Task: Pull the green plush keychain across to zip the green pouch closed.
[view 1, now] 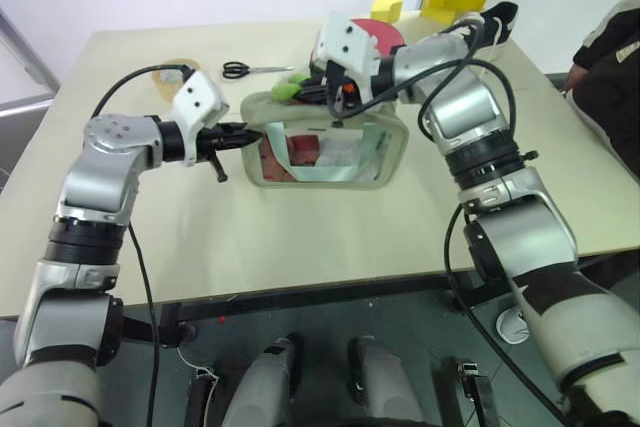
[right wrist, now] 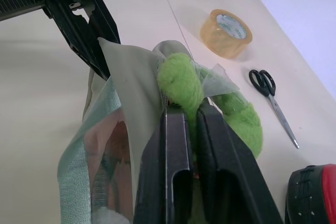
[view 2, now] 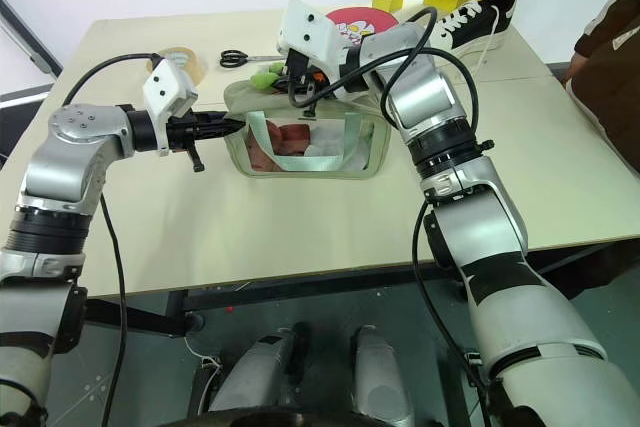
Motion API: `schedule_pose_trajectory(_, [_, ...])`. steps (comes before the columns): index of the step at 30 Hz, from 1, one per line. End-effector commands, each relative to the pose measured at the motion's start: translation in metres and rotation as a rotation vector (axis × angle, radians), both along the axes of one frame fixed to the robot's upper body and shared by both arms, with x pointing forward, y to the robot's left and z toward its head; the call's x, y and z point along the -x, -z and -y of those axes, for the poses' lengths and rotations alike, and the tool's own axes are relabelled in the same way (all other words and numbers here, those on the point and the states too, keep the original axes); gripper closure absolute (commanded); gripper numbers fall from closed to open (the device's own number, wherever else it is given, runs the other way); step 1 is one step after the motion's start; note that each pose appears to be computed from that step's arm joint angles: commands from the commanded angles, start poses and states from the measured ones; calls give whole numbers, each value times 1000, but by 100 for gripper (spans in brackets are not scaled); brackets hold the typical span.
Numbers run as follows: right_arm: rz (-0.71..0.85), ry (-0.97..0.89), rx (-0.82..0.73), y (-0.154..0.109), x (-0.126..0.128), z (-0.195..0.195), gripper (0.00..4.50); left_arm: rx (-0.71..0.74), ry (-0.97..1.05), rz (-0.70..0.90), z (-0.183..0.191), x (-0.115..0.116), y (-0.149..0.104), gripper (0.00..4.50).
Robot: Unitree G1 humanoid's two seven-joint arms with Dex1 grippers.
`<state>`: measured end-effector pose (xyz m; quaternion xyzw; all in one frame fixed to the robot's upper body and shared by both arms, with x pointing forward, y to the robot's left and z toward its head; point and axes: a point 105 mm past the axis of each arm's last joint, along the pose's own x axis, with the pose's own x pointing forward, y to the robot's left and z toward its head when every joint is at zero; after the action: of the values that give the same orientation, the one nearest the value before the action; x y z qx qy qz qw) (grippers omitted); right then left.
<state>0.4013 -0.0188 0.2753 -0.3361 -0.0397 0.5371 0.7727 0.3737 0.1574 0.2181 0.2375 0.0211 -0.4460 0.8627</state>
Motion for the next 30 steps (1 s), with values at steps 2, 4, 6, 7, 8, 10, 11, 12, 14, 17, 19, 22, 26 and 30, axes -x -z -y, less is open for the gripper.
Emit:
schedule_pose_trajectory(2, [142,81,-70,-46,3,27,446,11,6,67,2,0,-17,450])
schedule_pose_trajectory(4, [194,188,-108,-62,0,55,446,11,3,65,0,0,-16,450])
schedule_pose_trajectory(6, [251,320,-124,-70,-4,84,446,11,-3,63,-1,1,-15,450])
schedule_pose_trajectory(7, [290,393,-113,-71,-7,101,446,14,-6,61,-2,1,-14,450])
schedule_pose_trajectory(8, [314,435,-103,-71,-7,110,446,15,-9,60,-2,1,-14,450])
schedule_pose_trajectory(10, [349,571,-87,-62,-9,145,446,18,-20,60,-3,1,-13,450])
schedule_pose_trajectory(11, [356,658,-80,-53,-9,166,446,22,-29,59,-4,0,-12,450])
schedule_pose_trajectory(12, [362,716,-73,-47,-9,180,446,25,-36,59,-5,0,-12,450])
schedule_pose_trajectory(14, [364,795,-54,-31,-9,197,446,29,-39,56,-5,0,-11,450])
schedule_pose_trajectory(17, [298,909,-92,12,-14,212,446,35,-37,54,-3,1,-12,450])
schedule_pose_trajectory(19, [274,947,-98,39,-19,210,446,38,-38,55,-2,0,-13,450])
schedule_pose_trajectory(22, [177,951,-166,78,-24,190,446,39,-35,56,0,-1,-14,450])
schedule_pose_trajectory(26, [-34,862,-363,105,-20,138,446,36,-32,60,2,-2,-14,450])
schedule_pose_trajectory(30, [-135,786,-322,126,-9,116,446,38,-33,62,1,-1,-14,450])
